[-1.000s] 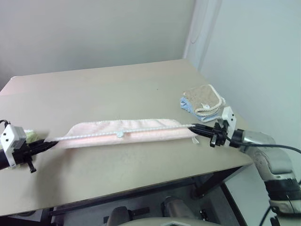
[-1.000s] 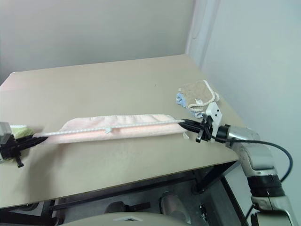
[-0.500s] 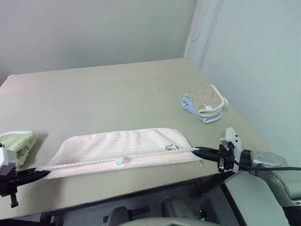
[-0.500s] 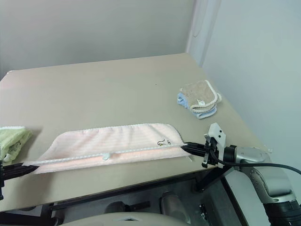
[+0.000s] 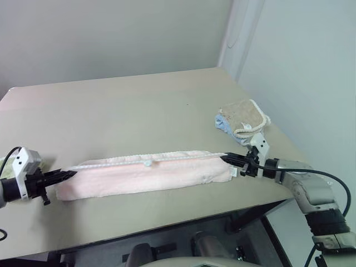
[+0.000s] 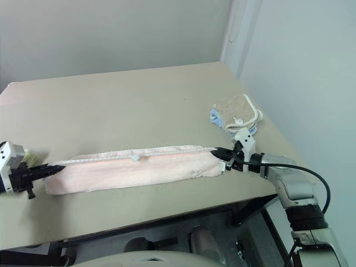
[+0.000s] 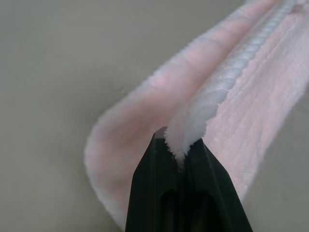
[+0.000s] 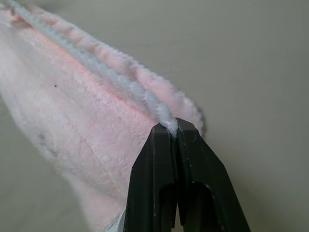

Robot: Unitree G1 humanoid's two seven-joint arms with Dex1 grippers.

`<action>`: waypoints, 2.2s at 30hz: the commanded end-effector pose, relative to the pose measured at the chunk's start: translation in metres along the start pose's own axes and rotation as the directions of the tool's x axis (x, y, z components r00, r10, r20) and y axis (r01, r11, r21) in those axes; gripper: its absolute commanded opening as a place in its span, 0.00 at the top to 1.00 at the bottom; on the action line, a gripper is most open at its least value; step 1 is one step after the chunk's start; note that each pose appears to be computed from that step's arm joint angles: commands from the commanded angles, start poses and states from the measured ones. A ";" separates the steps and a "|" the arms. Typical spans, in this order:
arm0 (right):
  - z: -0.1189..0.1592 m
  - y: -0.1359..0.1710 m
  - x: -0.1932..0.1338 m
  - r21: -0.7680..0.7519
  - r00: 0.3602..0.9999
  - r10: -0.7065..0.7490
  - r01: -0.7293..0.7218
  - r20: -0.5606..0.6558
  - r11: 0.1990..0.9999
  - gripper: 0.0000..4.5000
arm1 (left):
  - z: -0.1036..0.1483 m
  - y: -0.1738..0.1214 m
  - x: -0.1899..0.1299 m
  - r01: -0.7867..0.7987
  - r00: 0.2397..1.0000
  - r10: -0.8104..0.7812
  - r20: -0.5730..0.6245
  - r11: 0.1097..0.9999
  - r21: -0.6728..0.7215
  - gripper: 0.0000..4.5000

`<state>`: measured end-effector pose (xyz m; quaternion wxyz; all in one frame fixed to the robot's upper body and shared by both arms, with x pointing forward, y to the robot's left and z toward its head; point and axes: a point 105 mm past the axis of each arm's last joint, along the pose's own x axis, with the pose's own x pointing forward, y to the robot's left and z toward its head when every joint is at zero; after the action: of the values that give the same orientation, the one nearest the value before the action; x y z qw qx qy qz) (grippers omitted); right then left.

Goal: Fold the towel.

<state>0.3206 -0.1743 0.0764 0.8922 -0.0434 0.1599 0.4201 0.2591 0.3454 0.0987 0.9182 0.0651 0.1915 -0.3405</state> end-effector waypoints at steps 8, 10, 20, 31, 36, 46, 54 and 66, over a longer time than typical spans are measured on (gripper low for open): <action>0.003 -0.019 0.025 0.007 0.997 -0.070 0.070 0.013 0.998 1.00 | 0.003 0.018 0.029 -0.020 1.000 0.020 -0.006 1.000 0.018 0.99; 0.001 -0.021 0.029 0.021 0.996 -0.085 0.084 0.006 0.996 1.00 | 0.005 0.019 0.034 -0.020 1.000 0.020 0.014 1.000 0.009 0.99; 0.012 -0.021 0.033 0.046 0.995 -0.088 0.087 0.039 0.995 0.60 | -0.003 0.023 0.036 -0.055 0.998 0.056 0.011 0.998 -0.031 0.34; 0.054 -0.030 -0.002 0.295 0.976 -0.135 0.081 0.171 0.952 0.00 | 0.046 0.038 0.006 -0.215 0.944 0.213 0.251 0.976 -0.018 0.00; 0.061 -0.026 -0.022 0.542 0.972 -0.119 -0.010 0.202 0.840 0.00 | 0.063 0.006 0.012 -0.100 0.952 0.085 0.293 0.994 0.036 0.00; 0.034 0.057 -0.033 0.794 0.943 0.284 -0.305 0.174 0.527 0.00 | 0.044 -0.052 0.052 0.107 0.965 -0.113 0.237 0.993 0.040 0.00; 0.007 0.094 -0.025 0.867 0.910 0.386 -0.310 0.152 0.390 0.00 | 0.027 -0.071 0.068 0.148 0.967 -0.144 0.212 0.989 -0.003 0.00; -0.028 0.063 0.007 0.939 0.979 0.200 -0.039 -0.031 0.341 0.00 | 0.026 -0.078 0.073 0.124 0.967 -0.116 0.228 0.992 -0.021 0.00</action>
<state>0.2535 -0.1262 0.0545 0.6800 0.4587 0.4491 0.3544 0.2646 0.2368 0.0812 0.9105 -0.0106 0.1194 -0.3957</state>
